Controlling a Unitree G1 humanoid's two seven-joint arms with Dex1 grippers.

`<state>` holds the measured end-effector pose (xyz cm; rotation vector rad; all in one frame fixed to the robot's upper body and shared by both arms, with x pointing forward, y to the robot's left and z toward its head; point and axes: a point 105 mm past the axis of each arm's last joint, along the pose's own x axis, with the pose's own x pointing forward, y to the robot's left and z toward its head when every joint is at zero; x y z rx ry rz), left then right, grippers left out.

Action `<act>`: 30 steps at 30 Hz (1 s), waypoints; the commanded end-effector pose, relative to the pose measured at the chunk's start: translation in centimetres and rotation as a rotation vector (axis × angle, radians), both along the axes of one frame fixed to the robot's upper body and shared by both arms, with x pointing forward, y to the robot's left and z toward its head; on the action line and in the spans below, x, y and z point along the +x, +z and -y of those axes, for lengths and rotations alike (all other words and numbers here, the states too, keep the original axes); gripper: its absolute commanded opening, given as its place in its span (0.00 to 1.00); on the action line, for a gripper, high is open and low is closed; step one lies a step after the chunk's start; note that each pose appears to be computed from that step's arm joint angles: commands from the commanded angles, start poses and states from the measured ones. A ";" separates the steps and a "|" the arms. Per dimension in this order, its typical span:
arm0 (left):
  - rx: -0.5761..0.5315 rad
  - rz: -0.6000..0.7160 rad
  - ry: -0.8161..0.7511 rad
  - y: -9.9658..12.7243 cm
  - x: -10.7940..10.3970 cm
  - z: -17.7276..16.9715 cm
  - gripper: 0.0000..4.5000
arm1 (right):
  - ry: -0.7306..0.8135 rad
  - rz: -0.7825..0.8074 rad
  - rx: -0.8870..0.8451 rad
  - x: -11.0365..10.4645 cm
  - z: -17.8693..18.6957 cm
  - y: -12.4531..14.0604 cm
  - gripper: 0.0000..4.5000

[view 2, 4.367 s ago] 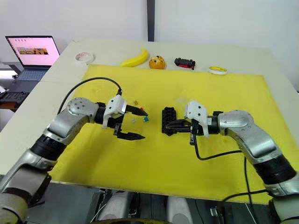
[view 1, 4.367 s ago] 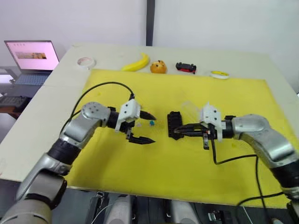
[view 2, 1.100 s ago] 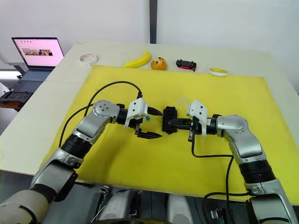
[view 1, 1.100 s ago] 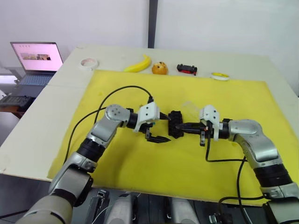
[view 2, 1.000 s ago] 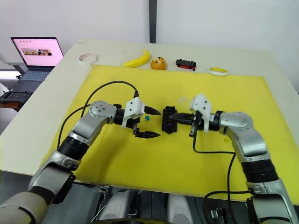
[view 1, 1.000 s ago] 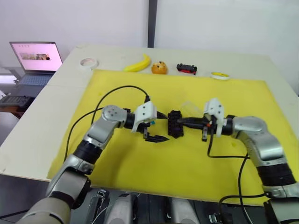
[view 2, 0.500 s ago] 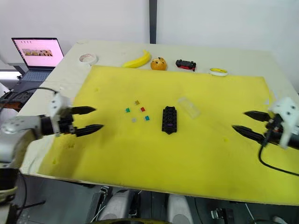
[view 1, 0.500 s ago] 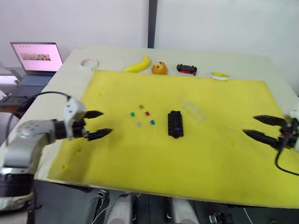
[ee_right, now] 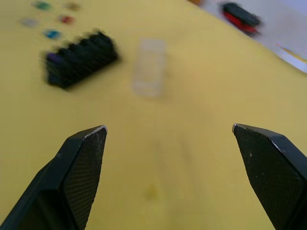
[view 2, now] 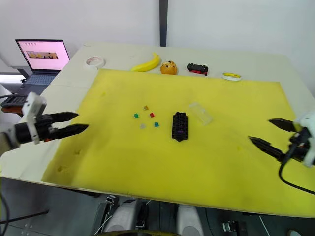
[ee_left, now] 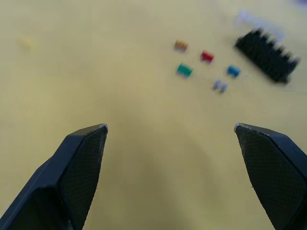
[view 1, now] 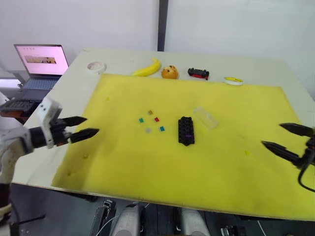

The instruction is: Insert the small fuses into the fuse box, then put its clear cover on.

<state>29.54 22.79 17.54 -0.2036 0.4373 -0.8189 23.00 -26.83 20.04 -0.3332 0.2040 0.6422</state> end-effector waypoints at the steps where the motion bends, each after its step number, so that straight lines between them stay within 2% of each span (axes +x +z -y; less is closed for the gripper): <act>1: -0.156 -0.183 -0.081 1.0 -0.3 3.5 1.00 | 0.170 0.039 0.046 0.1 -5.4 0.9 0.99; 5: -0.239 -0.362 -0.081 -0.7 1.0 6.4 1.00 | 0.287 0.052 0.089 0.6 -10.0 0.7 0.99; 8: -0.284 -0.405 -0.085 -1.2 1.4 7.7 1.00 | 0.322 0.032 0.132 0.9 -12.1 0.4 0.99; 12: -0.393 -0.488 -0.015 -2.5 2.9 9.0 1.00 | 0.380 0.024 0.137 1.0 -14.8 -0.4 0.99; 18: -0.444 -0.550 0.017 -3.3 3.3 10.3 1.00 | 0.370 0.029 0.148 1.6 -15.7 -0.8 0.99; 21: -0.445 -0.595 0.024 -4.4 3.1 11.3 1.00 | 0.363 0.027 0.150 1.8 -16.1 -1.1 0.99; 30: -0.489 -0.636 -0.006 -4.7 2.7 13.6 1.00 | 0.338 0.022 0.140 2.4 -16.0 -2.0 0.99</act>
